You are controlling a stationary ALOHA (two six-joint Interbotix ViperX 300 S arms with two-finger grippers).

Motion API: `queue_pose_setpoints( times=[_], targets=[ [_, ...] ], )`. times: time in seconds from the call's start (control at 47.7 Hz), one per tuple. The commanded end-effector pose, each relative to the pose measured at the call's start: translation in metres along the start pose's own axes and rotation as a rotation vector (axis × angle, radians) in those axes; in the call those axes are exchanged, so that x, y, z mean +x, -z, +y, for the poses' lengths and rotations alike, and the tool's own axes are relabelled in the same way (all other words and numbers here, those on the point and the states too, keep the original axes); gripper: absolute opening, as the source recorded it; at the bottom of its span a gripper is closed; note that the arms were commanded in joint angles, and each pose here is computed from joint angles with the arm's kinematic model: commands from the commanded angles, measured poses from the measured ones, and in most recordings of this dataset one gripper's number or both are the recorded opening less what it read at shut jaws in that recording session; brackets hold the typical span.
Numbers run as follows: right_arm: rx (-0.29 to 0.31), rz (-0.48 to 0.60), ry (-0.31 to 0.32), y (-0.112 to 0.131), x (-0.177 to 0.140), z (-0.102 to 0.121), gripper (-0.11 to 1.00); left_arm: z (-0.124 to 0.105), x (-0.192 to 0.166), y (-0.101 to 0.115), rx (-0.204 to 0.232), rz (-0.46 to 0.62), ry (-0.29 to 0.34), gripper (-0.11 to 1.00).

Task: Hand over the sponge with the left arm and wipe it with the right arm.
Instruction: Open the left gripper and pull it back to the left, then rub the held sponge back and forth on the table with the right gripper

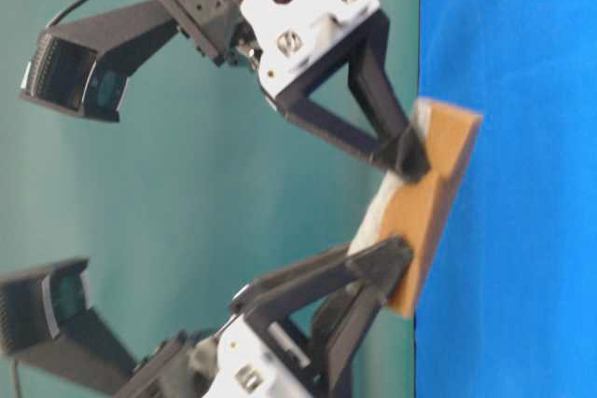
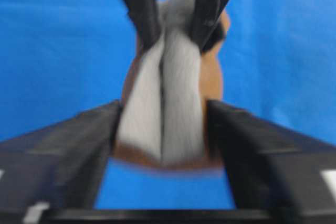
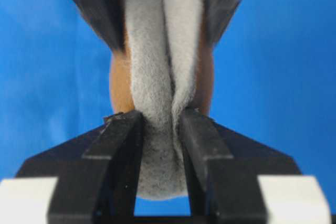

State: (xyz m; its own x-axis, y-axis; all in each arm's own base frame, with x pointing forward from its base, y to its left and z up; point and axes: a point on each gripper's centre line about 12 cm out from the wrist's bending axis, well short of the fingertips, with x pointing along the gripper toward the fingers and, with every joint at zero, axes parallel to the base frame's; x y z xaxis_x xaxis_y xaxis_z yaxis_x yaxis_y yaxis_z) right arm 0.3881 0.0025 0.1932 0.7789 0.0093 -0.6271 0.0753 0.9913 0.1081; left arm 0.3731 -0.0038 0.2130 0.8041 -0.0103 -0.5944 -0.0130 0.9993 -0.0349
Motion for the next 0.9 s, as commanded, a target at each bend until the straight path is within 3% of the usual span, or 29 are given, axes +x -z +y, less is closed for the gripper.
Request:
queue_pose_setpoints(
  times=[0.0, 0.084, 0.44, 0.649, 0.88],
  targets=[
    [-0.009, -0.036, -0.01, -0.01, -0.013, 0.004, 0.33, -0.001, -0.018, -0.005, 0.005, -0.064, 0.004, 0.71],
    [-0.009, -0.028, -0.012, -0.008, -0.017, 0.005, 0.33, -0.001, -0.028, -0.002, 0.005, -0.095, 0.005, 0.83],
    [-0.014, 0.004, -0.017, 0.001, -0.023, 0.008, 0.33, -0.002, -0.074, 0.022, -0.015, -0.259, 0.017, 0.81],
    [-0.021, 0.02, -0.014, 0.0, -0.016, 0.007, 0.33, -0.002, -0.078, 0.023, -0.013, -0.269, 0.017, 0.81],
    [-0.035, 0.105, 0.019, 0.022, 0.018, -0.005, 0.33, -0.001, -0.078, 0.023, -0.012, -0.273, 0.015, 0.81]
  ],
)
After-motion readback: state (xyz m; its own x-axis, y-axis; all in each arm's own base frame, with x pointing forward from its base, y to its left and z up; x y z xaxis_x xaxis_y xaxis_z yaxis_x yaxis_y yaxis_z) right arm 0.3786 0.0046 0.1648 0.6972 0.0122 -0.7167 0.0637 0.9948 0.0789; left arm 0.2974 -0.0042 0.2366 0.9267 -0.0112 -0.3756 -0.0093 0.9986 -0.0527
